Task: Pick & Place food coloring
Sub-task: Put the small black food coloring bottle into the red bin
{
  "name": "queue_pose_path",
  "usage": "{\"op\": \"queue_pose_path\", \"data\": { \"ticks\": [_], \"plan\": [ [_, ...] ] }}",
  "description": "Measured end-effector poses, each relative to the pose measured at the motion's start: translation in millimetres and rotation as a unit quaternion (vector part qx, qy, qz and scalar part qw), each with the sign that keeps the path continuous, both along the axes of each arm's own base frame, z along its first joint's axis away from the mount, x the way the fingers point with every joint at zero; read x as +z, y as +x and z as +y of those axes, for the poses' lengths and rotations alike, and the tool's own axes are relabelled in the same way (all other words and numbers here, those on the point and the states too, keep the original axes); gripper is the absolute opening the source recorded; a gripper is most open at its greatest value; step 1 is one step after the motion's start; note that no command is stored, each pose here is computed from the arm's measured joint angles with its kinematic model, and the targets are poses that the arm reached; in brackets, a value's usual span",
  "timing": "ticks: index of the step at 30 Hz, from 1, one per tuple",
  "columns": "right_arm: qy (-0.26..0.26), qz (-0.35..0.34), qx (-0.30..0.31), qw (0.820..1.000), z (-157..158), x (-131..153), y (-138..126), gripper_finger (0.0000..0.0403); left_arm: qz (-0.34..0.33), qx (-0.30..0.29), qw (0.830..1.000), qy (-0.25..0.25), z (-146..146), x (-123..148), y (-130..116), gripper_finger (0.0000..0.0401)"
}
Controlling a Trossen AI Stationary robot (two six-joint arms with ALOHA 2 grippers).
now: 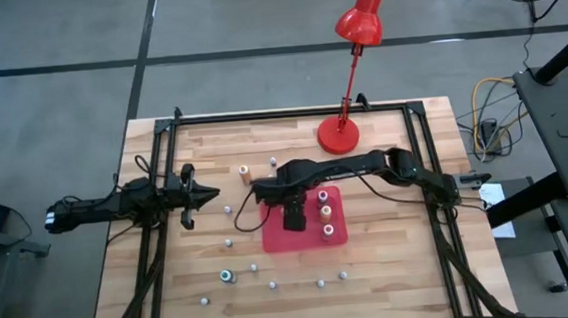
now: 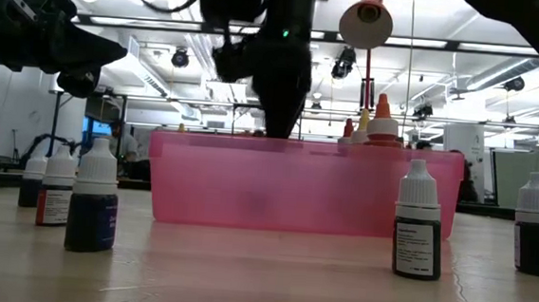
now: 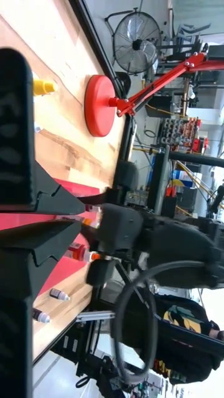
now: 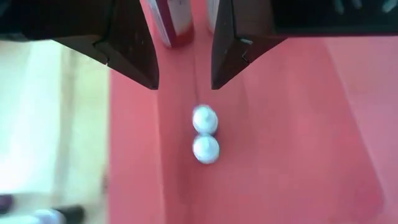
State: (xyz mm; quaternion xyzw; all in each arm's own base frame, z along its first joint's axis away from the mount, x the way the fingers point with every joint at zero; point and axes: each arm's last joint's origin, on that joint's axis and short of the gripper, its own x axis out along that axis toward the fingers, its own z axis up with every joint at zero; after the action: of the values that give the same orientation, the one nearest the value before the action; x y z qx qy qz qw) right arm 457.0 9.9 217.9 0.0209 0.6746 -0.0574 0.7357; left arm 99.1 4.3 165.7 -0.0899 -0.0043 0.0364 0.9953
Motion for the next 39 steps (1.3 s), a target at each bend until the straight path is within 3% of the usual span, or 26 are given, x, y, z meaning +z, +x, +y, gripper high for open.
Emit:
{"op": "queue_pose_path", "data": {
  "ticks": [7, 14, 27, 33, 39],
  "plan": [
    [-0.006, -0.031, -0.003, 0.999, 13.5, 43.5, -15.2, 0.0148, 0.000, 0.000, 1.000, 0.000, 0.0, 0.0, 0.0, 0.0000],
    [-0.001, -0.059, -0.001, 0.998, 40.5, 78.0, -35.4, 0.0196, 0.000, 0.000, 1.000, 0.000, 0.0, 0.0, 0.0, 0.0000],
    [-0.004, -0.034, -0.001, 0.999, 106.2, 112.1, -80.5, 0.0265, 0.000, 0.000, 1.000, 0.000, 0.0, -0.1, 0.0, 0.0000],
    [0.014, -0.061, 0.016, 0.998, 142.5, 131.2, -105.4, 0.0271, 0.000, 0.000, 1.000, 0.000, 0.0, 0.0, 0.0, 0.0000],
    [0.021, -0.057, 0.017, 0.998, 173.7, 127.9, -119.7, 0.0270, 0.000, 0.000, 1.000, 0.000, 0.0, -0.1, 0.0, 0.0000]
  ]
}}
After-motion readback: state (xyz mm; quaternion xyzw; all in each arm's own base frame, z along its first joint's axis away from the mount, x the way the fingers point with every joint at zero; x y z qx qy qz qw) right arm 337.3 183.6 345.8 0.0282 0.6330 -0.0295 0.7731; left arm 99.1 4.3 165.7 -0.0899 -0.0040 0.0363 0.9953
